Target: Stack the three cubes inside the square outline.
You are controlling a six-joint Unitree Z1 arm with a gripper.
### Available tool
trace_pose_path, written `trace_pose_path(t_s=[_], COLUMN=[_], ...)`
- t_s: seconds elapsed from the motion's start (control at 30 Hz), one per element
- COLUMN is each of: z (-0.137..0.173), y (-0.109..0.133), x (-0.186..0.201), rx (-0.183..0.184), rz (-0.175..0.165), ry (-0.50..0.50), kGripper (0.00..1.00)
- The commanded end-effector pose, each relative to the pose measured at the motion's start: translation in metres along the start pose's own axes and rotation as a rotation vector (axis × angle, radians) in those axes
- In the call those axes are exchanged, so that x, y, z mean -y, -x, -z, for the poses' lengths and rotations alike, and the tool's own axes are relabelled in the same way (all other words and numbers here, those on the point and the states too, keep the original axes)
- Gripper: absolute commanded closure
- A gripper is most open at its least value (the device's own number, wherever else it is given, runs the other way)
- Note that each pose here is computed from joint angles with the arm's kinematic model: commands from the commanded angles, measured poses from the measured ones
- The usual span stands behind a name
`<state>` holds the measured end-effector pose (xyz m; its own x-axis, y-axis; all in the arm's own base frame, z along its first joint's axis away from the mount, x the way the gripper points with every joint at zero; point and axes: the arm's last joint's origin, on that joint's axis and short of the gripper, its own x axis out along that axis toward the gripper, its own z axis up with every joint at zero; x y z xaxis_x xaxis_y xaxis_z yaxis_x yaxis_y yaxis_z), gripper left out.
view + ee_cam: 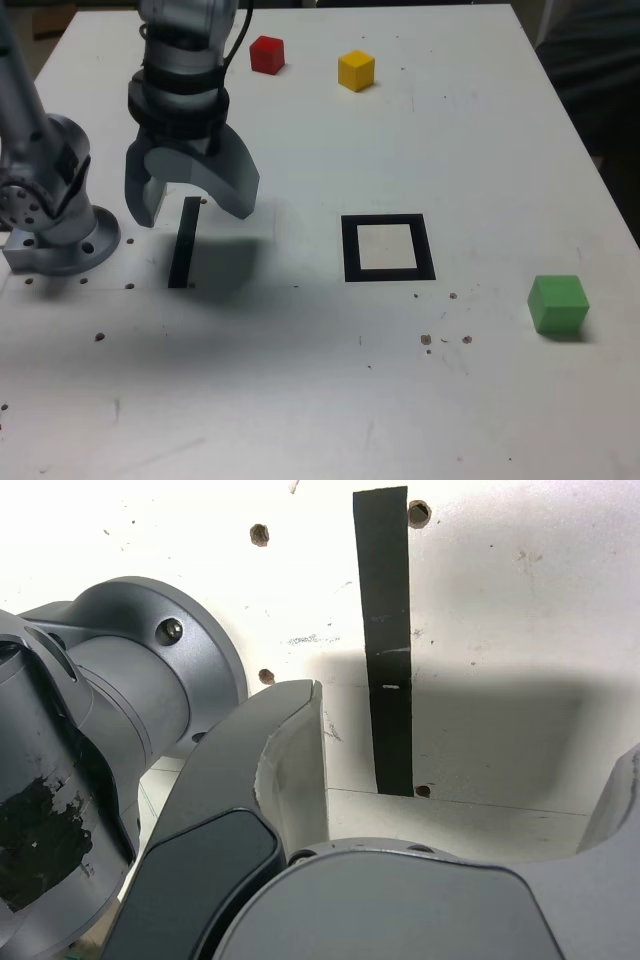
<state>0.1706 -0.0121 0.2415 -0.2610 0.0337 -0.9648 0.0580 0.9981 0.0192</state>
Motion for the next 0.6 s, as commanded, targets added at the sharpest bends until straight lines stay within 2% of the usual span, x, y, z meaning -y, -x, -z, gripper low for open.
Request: trace_pose_path(t_s=[0.0, 0.33, 0.57], z=[0.0019, 0.0061, 0.0075], y=[0.0007, 0.0032, 0.0047], x=[-0.0003, -0.0001, -0.0006], rx=[0.002, 0.004, 0.010], rz=[0.000, 0.005, -0.003], ry=[0.003, 0.003, -0.007], kGripper=[0.00, 0.00, 0.00])
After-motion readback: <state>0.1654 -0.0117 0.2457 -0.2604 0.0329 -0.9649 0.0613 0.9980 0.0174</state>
